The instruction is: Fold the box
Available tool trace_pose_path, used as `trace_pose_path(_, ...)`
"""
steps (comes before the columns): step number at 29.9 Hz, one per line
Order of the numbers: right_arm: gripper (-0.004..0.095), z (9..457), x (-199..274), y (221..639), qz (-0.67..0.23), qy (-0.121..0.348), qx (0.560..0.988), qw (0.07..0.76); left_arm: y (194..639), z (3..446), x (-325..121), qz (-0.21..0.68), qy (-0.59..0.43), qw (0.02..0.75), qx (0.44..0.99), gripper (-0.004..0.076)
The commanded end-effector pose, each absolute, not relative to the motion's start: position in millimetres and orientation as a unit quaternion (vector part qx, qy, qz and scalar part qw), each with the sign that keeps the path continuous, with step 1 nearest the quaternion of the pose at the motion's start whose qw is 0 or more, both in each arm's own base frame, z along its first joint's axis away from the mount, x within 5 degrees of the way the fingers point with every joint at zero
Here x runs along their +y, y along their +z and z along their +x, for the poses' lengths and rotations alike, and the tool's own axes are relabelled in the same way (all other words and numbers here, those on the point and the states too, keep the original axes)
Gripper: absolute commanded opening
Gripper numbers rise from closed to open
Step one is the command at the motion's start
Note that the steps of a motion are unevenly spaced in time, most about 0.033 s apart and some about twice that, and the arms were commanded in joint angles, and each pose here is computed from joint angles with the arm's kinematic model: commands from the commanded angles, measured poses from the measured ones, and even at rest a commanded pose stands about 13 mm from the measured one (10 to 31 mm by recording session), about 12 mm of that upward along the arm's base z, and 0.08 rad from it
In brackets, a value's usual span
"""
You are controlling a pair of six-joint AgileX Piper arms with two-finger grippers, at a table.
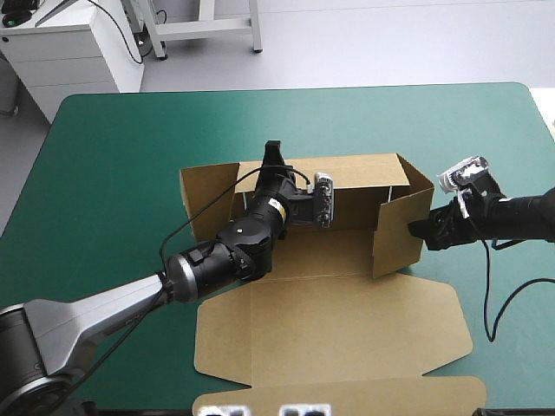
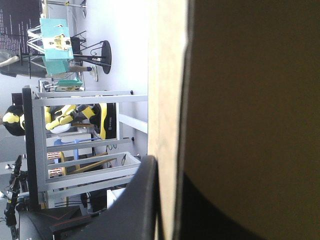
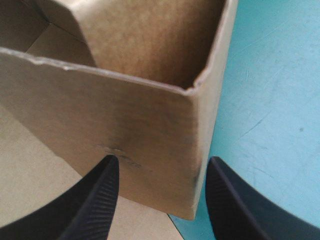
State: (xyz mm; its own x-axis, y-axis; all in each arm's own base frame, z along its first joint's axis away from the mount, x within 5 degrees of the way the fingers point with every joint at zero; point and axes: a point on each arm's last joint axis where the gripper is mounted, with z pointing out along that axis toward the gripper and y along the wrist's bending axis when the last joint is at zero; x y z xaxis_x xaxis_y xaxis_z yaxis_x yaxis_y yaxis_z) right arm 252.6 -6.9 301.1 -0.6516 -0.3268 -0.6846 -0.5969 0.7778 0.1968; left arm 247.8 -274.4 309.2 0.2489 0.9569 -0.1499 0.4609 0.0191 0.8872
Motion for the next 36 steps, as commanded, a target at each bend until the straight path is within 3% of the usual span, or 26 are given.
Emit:
trace_pose_path(1,0.0504,253,-2,319,-0.26,0.219,0.864,0.371,333,244,-274,0.62,0.273,0.502,0.537,-0.0008)
trace_pose_path(11,0.0505,267,22,309,-0.304,0.218,0.848,0.376,333,243,-275,0.616,0.262,0.509,0.541,-0.0008)
trace_pose_path(22,0.0504,284,26,305,-0.239,0.193,0.862,0.404,332,242,-277,0.636,0.267,0.501,0.524,-0.0008)
trace_pose_path(31,0.0505,302,29,289,-0.198,0.245,0.859,0.404,330,241,-278,0.651,0.265,0.492,0.513,-0.0008)
trace_pose_path(36,0.0505,304,36,282,-0.274,0.266,0.83,0.407,330,241,-278,0.651,0.265,0.493,0.513,-0.0008)
